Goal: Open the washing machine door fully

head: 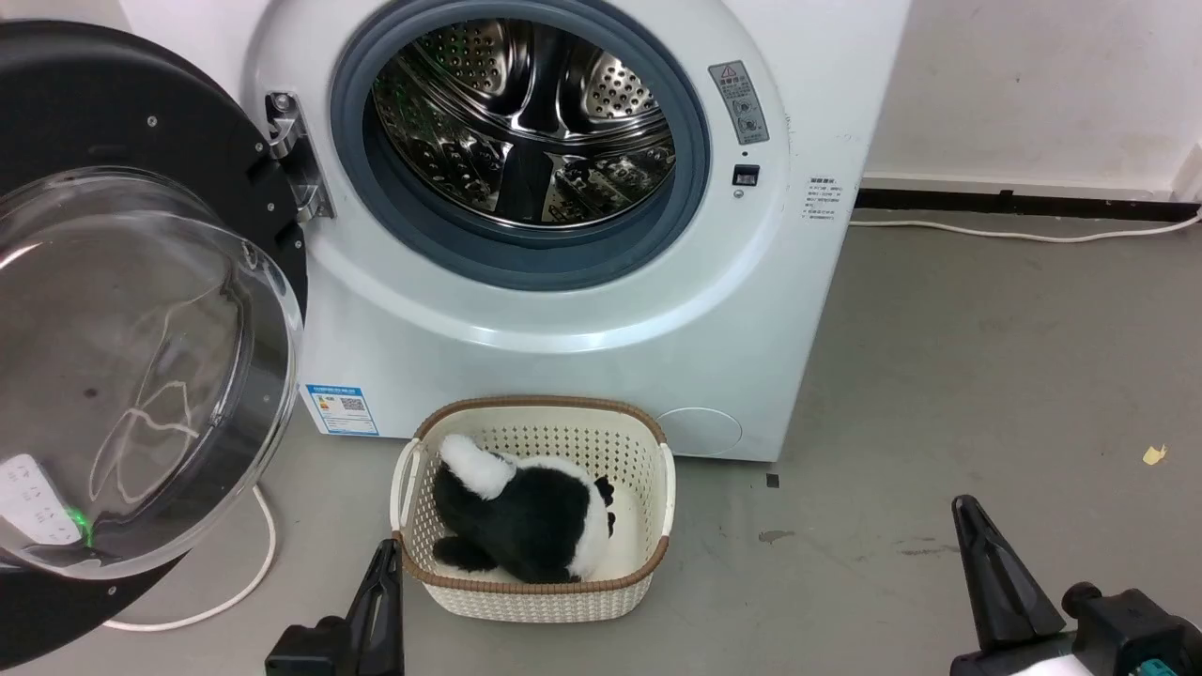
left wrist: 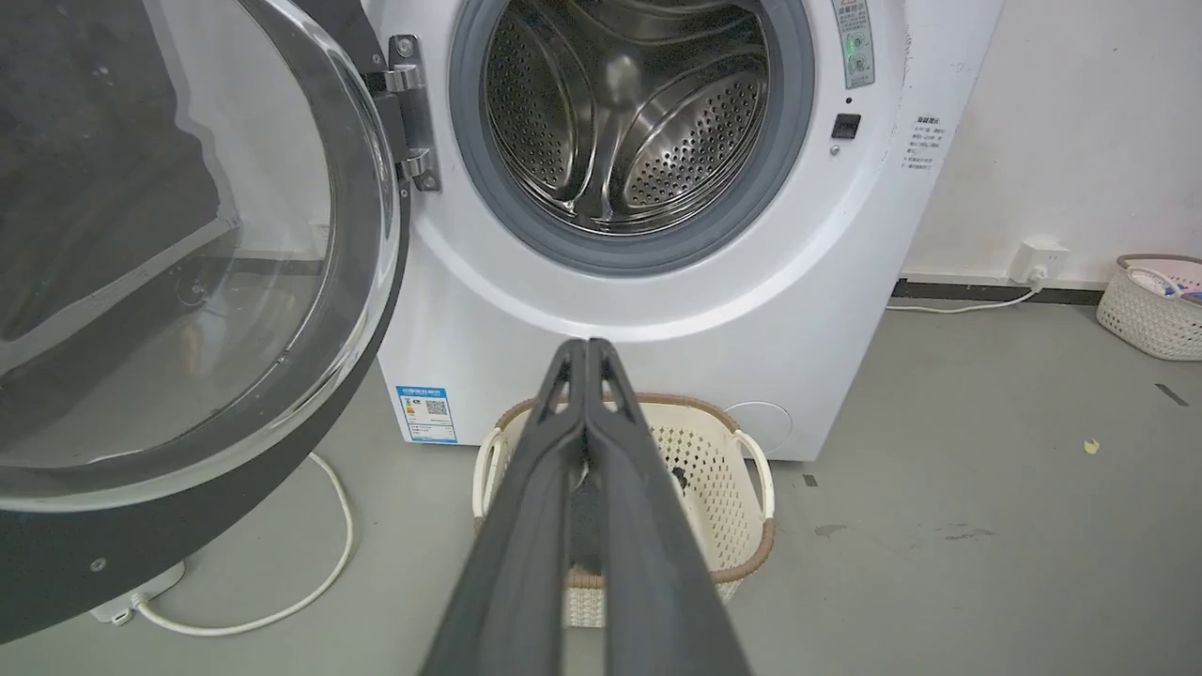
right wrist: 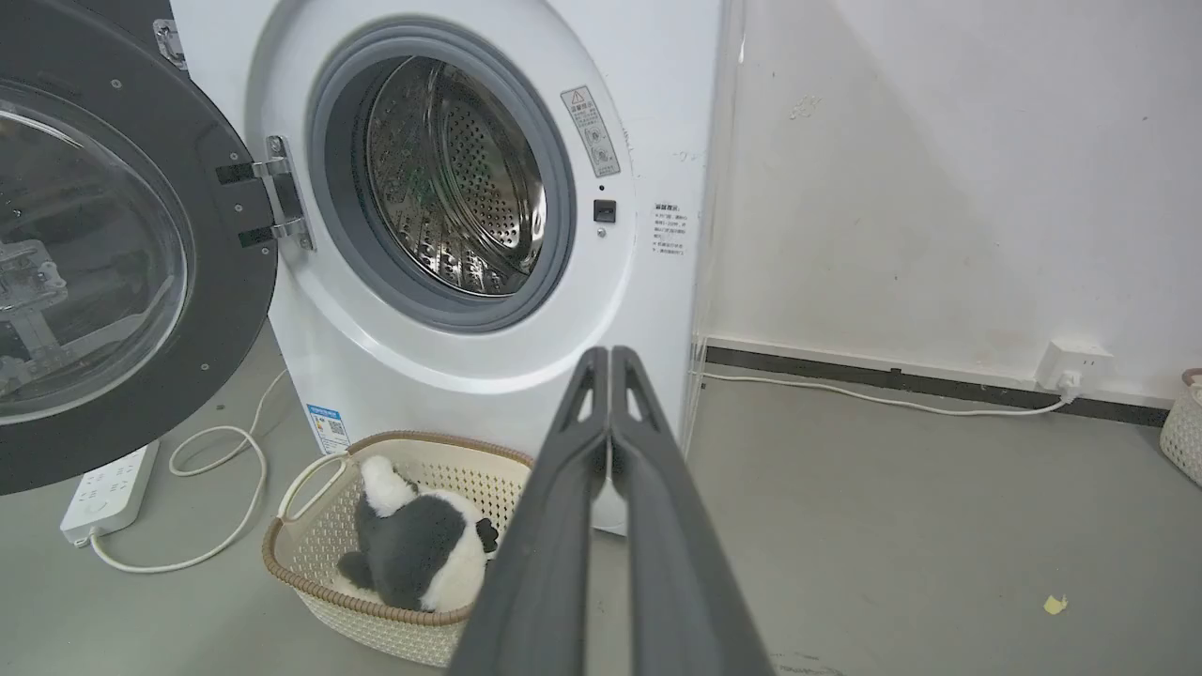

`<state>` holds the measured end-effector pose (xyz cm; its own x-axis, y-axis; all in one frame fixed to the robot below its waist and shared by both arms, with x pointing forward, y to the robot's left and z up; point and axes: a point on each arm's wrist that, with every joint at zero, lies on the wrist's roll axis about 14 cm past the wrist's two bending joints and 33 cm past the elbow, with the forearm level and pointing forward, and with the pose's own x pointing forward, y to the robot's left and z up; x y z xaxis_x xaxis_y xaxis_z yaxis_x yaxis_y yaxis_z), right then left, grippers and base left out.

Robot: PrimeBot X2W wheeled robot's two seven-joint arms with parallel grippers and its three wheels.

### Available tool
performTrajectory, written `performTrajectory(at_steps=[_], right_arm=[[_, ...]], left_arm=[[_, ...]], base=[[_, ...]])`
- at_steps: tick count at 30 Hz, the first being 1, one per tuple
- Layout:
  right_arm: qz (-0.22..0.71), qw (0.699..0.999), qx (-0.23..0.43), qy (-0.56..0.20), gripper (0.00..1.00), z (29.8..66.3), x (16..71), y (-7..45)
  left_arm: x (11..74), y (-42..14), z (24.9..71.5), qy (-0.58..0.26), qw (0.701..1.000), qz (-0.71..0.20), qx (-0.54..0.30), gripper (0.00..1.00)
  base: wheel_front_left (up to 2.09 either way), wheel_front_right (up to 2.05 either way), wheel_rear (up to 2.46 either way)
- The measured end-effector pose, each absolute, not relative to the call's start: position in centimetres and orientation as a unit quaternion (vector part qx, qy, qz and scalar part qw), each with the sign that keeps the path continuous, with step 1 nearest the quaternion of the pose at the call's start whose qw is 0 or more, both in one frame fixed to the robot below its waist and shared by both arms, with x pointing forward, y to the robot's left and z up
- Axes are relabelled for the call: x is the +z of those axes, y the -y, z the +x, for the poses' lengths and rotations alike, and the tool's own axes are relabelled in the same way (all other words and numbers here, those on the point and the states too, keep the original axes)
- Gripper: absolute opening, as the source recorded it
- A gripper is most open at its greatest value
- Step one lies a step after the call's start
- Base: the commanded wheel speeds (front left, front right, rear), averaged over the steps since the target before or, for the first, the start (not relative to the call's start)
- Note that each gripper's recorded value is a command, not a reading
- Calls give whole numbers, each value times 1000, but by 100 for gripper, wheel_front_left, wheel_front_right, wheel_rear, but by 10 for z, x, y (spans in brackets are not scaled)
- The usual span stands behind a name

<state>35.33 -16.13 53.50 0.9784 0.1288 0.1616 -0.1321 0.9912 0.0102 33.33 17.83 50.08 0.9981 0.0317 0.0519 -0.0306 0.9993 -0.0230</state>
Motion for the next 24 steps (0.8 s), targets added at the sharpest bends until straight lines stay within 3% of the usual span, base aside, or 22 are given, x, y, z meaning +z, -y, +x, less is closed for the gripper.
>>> performTrajectory(at_steps=[24], right_arm=[[5, 996, 66, 59, 0, 355, 530, 161]], left_arm=[[504, -179, 340, 17, 1000, -3, 11, 0]], base=[[0, 0, 0]])
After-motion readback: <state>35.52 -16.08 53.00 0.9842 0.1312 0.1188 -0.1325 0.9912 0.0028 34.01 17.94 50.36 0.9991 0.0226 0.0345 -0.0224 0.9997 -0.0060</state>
